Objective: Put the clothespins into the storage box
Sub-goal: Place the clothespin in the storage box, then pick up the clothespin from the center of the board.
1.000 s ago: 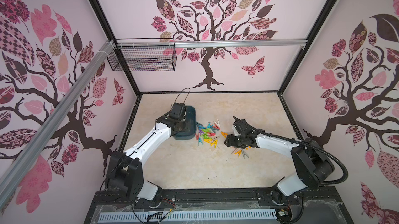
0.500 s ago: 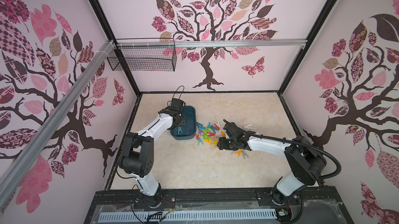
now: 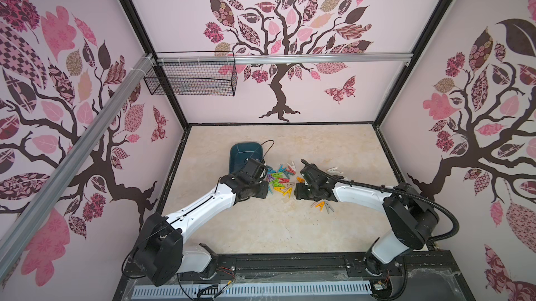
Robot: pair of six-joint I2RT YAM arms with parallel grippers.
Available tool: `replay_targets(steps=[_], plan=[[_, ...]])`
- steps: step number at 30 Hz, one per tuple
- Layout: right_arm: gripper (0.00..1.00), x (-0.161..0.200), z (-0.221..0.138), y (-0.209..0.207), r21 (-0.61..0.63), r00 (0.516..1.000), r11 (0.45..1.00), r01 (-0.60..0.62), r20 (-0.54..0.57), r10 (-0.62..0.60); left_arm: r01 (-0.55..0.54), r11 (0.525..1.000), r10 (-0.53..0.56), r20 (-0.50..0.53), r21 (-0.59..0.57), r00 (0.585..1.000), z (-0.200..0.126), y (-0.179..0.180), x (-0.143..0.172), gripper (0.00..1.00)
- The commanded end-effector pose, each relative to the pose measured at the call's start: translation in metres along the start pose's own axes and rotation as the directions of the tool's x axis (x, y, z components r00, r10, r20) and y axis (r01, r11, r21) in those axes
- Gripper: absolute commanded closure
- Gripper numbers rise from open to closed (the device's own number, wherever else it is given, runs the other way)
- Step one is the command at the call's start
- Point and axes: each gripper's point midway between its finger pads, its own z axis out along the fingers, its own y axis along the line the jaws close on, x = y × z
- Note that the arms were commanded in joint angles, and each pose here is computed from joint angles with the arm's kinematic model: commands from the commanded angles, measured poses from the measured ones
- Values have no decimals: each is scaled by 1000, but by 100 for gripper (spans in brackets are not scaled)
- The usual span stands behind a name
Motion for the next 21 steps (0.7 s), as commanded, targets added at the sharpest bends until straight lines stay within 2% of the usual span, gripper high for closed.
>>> replay_targets(steps=[1,4,10,21], plan=[[37,-5,-10,4,-4,1000,1000,-8,14,9,49,998,-49,10,-47,999,18,-3,10,60],[37,0,-10,2,-2,1000,1000,-11,1,11,76,992,-74,20,-106,997,35,6,11,63],[36,1,-15,-1,8,1000,1000,7,3,-7,20,986,-20,4,-167,1000,60,11,1,67],[36,5,-14,-5,22,999,999,31,-11,-31,-3,988,5,9,-154,1000,85,7,-10,71]])
